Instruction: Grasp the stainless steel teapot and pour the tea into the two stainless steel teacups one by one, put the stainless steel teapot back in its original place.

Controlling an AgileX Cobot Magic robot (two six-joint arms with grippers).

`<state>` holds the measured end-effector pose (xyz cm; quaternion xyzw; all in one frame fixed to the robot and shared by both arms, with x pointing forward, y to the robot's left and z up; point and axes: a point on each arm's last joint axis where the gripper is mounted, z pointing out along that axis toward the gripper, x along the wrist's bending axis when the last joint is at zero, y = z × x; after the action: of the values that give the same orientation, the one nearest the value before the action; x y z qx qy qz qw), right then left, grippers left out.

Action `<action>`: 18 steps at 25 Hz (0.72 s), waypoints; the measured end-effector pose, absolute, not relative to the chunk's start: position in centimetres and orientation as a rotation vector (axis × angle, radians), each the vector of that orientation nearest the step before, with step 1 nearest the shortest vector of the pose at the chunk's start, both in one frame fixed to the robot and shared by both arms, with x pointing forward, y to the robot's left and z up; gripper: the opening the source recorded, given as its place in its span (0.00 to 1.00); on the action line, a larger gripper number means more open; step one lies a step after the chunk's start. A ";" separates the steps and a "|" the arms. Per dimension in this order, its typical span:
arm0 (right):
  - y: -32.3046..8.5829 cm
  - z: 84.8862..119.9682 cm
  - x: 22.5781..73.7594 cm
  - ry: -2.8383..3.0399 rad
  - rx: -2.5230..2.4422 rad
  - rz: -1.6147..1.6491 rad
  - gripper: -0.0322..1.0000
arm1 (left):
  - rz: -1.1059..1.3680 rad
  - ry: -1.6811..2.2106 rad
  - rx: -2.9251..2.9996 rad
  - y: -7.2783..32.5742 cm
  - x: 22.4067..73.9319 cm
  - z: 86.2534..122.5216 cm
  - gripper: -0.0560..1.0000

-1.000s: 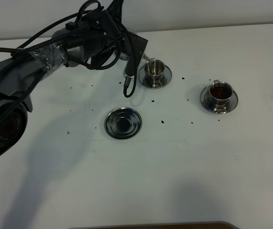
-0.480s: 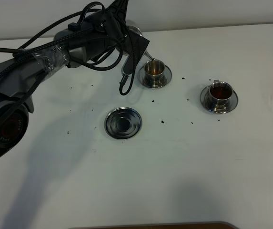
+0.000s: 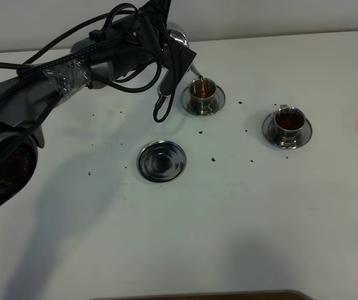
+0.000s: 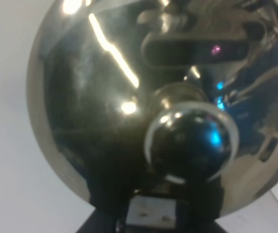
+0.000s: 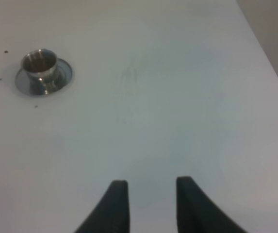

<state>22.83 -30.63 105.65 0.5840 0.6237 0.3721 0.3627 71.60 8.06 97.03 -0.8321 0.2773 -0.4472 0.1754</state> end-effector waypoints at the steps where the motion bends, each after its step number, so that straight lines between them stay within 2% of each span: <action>1: -30.6 105.6 22.8 1.606 1.504 0.958 0.27 | -1.268 0.790 -2.350 8.1 71.6 97.1 0.29; 18: -30.6 105.6 22.8 1.606 1.504 0.958 0.27 | -1.273 0.827 -2.292 8.1 71.7 97.3 0.29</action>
<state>22.83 -30.63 105.65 0.5840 0.6237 0.3721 0.3627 71.74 8.12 97.27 -0.8178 0.2950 -0.4540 0.1950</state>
